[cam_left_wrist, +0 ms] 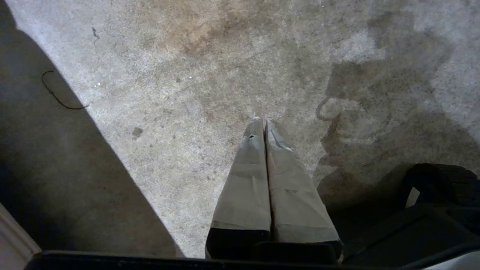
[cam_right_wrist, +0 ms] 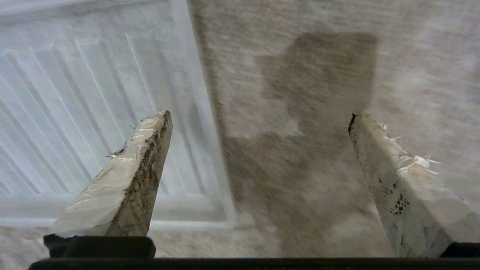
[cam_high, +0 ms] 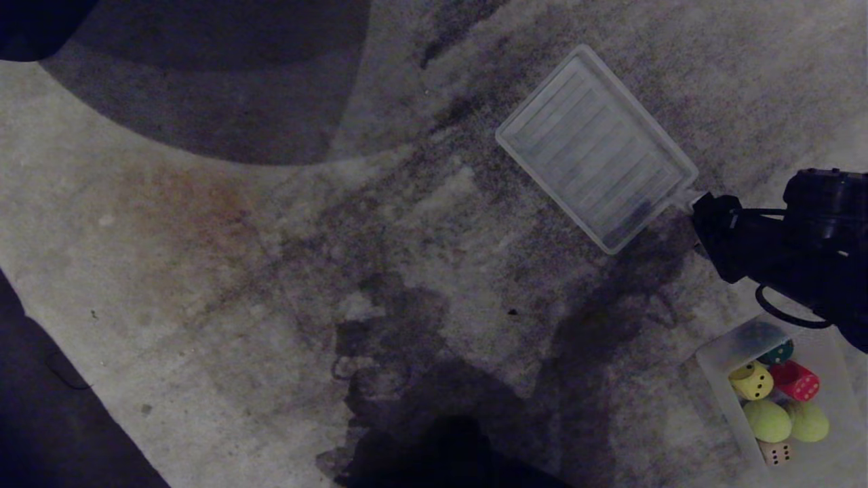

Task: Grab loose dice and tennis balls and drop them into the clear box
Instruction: Close the lid

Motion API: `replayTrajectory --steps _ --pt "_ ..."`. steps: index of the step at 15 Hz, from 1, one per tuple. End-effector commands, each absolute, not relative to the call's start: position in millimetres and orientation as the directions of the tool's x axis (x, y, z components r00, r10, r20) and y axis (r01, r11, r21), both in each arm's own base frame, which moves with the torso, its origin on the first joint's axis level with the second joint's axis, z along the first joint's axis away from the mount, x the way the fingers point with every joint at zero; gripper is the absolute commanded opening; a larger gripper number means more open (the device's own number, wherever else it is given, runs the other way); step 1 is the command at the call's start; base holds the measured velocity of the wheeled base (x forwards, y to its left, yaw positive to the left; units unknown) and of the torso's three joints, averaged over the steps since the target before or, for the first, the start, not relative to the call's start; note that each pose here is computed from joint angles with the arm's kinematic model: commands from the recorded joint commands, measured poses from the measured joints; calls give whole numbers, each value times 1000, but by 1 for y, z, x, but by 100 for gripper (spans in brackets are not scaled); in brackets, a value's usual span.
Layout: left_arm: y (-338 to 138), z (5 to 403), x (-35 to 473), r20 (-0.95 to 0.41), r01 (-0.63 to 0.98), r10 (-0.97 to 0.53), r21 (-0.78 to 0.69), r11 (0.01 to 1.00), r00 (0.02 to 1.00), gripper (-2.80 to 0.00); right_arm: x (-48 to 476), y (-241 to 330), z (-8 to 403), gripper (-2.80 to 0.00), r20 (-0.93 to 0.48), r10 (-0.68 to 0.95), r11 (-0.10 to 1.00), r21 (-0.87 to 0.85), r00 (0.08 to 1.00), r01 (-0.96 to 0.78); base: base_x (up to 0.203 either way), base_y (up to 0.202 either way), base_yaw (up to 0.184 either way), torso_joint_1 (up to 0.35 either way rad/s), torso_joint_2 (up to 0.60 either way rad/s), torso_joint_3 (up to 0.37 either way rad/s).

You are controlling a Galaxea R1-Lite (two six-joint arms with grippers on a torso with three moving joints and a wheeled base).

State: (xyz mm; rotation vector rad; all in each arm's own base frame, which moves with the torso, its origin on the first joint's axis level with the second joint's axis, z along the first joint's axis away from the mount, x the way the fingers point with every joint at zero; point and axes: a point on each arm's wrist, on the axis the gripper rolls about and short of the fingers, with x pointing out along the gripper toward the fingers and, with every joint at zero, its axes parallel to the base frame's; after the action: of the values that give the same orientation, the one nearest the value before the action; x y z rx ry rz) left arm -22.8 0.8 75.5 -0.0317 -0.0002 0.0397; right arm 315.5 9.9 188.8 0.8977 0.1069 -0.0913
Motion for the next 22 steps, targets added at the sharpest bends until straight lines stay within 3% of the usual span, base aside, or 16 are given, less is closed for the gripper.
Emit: replayTrajectory --steps 1,7,8,14,22 --pt "1 75 -23 -3 -40 40 -32 999 999 -280 327 11 181 0 -147 -16 617 777 989 125 0 0 0 0 0 0" --pt "1 75 -23 -3 -40 40 -32 999 999 -280 354 12 170 0 -158 -1 622 773 987 124 0 0 0 0 0 0" --pt "1 75 -23 -3 -40 40 -32 999 999 -280 355 12 167 -280 -169 -1 632 764 986 132 0 0 0 0 0 0" --pt "1 75 -23 -3 -40 40 -32 999 999 -280 350 9 173 -280 -175 -8 714 688 985 128 0 0 0 0 0 0" --pt "1 75 -23 -5 -40 40 -32 999 999 -280 293 -21 173 -280 -366 -62 752 594 928 285 0 0 0 0 0 0"
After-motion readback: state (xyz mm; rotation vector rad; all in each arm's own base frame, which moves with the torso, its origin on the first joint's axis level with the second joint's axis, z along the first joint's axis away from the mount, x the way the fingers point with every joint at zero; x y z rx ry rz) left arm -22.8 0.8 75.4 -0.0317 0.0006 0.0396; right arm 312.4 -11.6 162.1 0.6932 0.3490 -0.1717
